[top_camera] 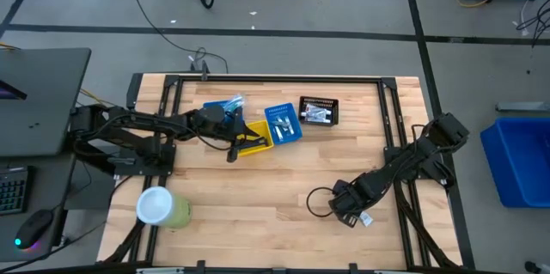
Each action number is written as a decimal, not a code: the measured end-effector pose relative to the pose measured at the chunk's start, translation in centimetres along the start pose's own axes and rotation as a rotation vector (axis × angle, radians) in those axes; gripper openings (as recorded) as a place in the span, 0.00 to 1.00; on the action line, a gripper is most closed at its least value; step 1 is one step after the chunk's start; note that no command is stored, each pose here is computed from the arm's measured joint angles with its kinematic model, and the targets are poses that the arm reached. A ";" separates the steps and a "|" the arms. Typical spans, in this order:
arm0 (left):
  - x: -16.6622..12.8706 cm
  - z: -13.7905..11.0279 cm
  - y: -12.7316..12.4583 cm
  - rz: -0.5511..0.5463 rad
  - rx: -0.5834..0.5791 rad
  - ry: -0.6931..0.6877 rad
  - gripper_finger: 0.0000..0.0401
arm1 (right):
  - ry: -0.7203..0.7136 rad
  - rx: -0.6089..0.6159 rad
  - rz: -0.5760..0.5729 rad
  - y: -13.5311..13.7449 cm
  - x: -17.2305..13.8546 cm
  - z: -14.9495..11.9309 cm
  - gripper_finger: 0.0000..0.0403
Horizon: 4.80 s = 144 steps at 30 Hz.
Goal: Pick & Place Travel size toiletries
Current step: Put the toothpaste into the black bin, then return to Home Position
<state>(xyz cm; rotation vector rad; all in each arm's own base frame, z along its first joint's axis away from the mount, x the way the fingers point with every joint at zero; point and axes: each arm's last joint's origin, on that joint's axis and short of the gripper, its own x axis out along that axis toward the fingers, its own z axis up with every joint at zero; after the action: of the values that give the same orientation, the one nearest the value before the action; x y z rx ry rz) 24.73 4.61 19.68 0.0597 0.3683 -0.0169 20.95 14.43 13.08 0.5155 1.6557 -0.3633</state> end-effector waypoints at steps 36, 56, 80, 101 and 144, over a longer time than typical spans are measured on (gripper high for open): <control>0.1 0.3 0.1 0.009 0.031 -0.032 0.27 | -0.933 -0.195 -0.579 -14.1 -9.9 17.1 0.29; 0.0 0.1 0.3 0.098 -0.171 0.006 0.27 | -1.148 -0.173 -0.507 -12.1 -10.0 16.6 0.61; -16.7 1.6 -1.5 0.390 -0.102 -0.261 0.27 | -1.336 -0.653 -0.019 -11.5 -17.1 0.8 0.01; -16.0 -4.7 -2.7 0.305 -0.086 -0.410 0.27 | -1.688 -0.611 0.151 -16.2 -8.7 -3.1 0.01; -13.4 -7.6 -2.7 0.268 0.177 -0.400 0.27 | -1.716 -0.588 0.179 -16.7 -4.4 -2.7 0.03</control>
<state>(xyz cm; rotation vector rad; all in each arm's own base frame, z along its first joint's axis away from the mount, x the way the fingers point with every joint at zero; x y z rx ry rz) 9.40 2.45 17.28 0.2758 -0.0442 0.2015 10.30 1.10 16.90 -0.1705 -0.0086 -0.0629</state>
